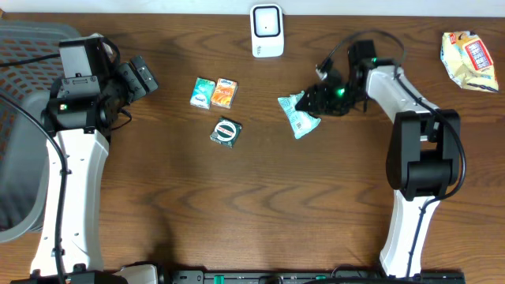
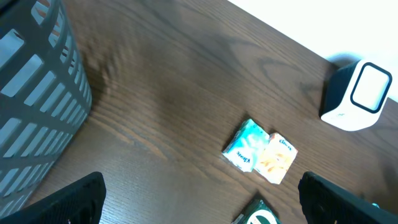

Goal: Scan the item barcode

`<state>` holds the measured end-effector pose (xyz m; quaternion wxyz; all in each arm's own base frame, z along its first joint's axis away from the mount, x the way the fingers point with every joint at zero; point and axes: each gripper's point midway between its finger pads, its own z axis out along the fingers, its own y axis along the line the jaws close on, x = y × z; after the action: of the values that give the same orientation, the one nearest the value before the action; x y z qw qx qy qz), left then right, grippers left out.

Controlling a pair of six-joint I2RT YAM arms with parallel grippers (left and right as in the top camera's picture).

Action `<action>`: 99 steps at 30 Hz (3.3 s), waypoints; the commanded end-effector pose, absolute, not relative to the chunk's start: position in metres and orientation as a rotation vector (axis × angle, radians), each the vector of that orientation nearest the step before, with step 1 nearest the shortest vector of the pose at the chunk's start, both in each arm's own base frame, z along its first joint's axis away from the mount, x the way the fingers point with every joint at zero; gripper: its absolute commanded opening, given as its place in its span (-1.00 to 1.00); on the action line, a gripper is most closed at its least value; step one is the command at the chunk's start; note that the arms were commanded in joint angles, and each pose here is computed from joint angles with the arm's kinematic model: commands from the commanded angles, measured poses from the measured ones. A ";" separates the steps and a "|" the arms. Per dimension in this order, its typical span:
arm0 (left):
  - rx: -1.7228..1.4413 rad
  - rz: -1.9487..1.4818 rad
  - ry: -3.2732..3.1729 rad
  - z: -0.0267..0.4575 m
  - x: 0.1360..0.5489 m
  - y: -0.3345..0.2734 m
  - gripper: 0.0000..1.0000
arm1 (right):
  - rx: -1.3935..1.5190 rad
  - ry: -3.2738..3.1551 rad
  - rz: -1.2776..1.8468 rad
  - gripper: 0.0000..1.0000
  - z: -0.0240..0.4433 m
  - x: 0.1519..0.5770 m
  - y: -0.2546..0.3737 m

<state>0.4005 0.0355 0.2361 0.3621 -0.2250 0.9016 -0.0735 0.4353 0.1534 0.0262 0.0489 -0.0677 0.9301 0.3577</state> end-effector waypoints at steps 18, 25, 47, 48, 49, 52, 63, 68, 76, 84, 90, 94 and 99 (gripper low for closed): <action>-0.584 -0.171 2.321 0.236 0.401 0.038 0.95 | -0.201 2.767 0.725 -0.97 0.076 0.471 0.146; -0.584 -0.171 2.321 0.236 0.401 0.038 0.95 | -0.164 2.663 -0.495 -0.98 0.099 0.473 0.091; -0.584 -0.171 2.321 0.236 0.401 0.038 0.96 | -0.648 2.773 -0.480 -0.21 0.018 0.398 0.241; -0.584 -0.171 2.321 0.236 0.401 0.038 0.95 | -0.646 2.788 -0.441 -0.17 0.024 0.399 0.245; -0.584 -0.171 2.321 0.236 0.400 0.038 0.95 | -0.638 2.793 -0.426 -0.12 0.031 0.401 0.246; -0.584 -0.171 2.321 0.236 0.401 0.038 0.95 | -0.615 2.787 -0.418 0.11 0.055 0.413 0.241; -0.584 -0.171 2.321 0.236 0.401 0.038 0.96 | -0.919 2.926 -0.051 0.29 0.051 0.423 0.196; -0.584 -0.171 2.321 0.236 0.400 0.038 0.95 | -0.863 2.982 -0.058 0.33 0.028 0.422 0.171; -0.584 -0.171 2.321 0.236 0.401 0.038 0.96 | -0.826 2.995 -0.052 -0.32 0.000 0.417 0.166; -0.584 -0.171 2.321 0.236 0.401 0.038 0.95 | -0.621 2.874 -0.112 -0.88 0.033 0.459 0.175; -0.584 -0.171 2.321 0.236 0.401 0.038 0.96 | -0.451 2.506 -0.073 -0.98 0.103 0.546 0.200; -0.584 -0.171 2.321 0.236 0.401 0.038 0.96 | -0.371 2.250 0.009 -0.98 0.144 0.594 0.220; -0.584 -0.172 2.321 0.236 0.401 0.038 0.95 | -0.350 2.013 0.161 -0.98 0.177 0.626 0.251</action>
<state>0.4004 0.0354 0.2356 0.3612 -0.2251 0.9019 -0.0734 0.6183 0.2323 0.1774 0.4986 -0.1426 0.8545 0.0299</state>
